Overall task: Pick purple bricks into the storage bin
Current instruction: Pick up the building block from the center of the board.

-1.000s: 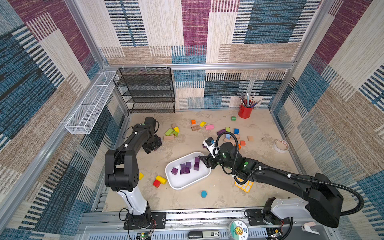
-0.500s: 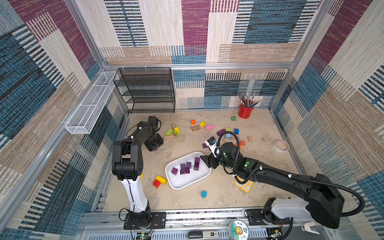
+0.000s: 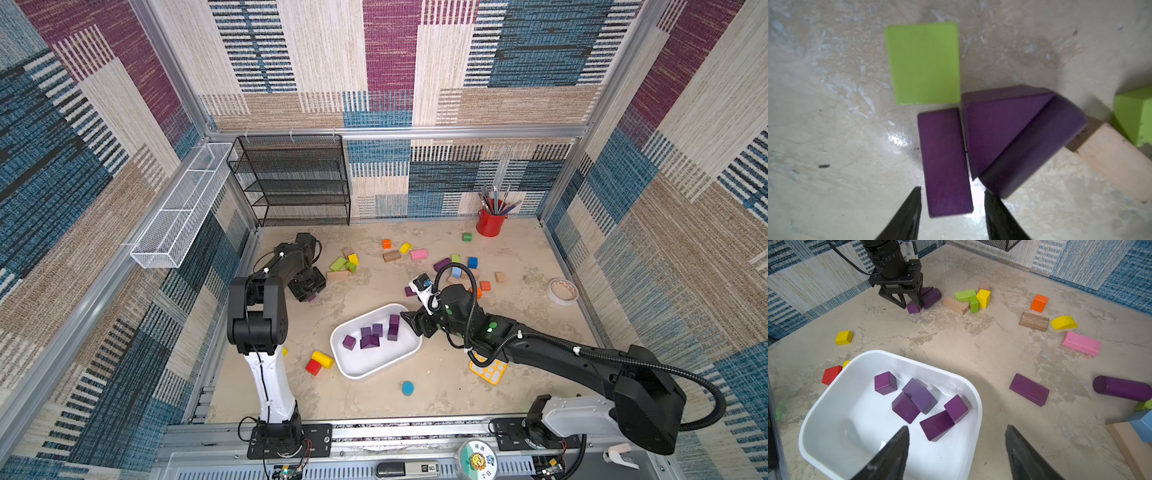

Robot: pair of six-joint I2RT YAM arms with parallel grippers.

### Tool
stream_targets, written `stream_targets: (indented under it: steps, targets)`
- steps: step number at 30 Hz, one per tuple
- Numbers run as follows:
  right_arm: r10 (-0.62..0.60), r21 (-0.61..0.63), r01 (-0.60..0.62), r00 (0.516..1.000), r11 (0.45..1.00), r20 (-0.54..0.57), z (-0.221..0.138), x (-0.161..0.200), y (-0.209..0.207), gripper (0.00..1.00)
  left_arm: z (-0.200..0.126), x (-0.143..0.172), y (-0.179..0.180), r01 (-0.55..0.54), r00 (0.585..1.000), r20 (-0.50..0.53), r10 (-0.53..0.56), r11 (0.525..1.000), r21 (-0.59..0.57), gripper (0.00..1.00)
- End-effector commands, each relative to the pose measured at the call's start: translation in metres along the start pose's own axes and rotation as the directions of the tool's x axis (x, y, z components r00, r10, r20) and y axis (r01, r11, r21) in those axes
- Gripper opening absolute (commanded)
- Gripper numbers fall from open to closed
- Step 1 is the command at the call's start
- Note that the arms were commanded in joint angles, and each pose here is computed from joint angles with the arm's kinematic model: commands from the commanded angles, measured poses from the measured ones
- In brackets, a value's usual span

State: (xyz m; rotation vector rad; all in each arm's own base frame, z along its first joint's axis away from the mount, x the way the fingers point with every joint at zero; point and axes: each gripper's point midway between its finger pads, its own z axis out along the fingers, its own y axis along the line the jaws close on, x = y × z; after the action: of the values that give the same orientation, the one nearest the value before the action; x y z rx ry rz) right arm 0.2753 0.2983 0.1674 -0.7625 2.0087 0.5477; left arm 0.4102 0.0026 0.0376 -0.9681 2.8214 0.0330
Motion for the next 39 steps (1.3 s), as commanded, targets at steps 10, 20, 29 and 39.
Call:
stream_targets:
  steps: [10,20,29,39]
  targets:
    - [-0.012,0.004,0.012,1.0,1.0,0.003,0.005,-0.001,-0.001,0.74,0.01,-0.003,0.01,0.038,0.999,-0.013,-0.039,0.999,-0.016,0.46]
    - [-0.013,0.005,0.013,1.0,1.0,-0.001,0.006,0.001,-0.001,0.74,0.017,-0.003,0.011,0.044,0.999,-0.023,-0.044,0.999,-0.008,0.37]
    - [-0.009,0.006,0.009,1.0,1.0,0.002,0.006,0.001,-0.001,0.74,0.013,0.001,0.013,0.055,0.998,-0.03,-0.055,0.998,0.007,0.35]
    - [0.004,0.004,-0.004,1.0,1.0,0.006,0.006,0.001,-0.001,0.74,0.003,0.014,0.015,0.056,0.998,-0.044,-0.054,0.998,0.039,0.34]
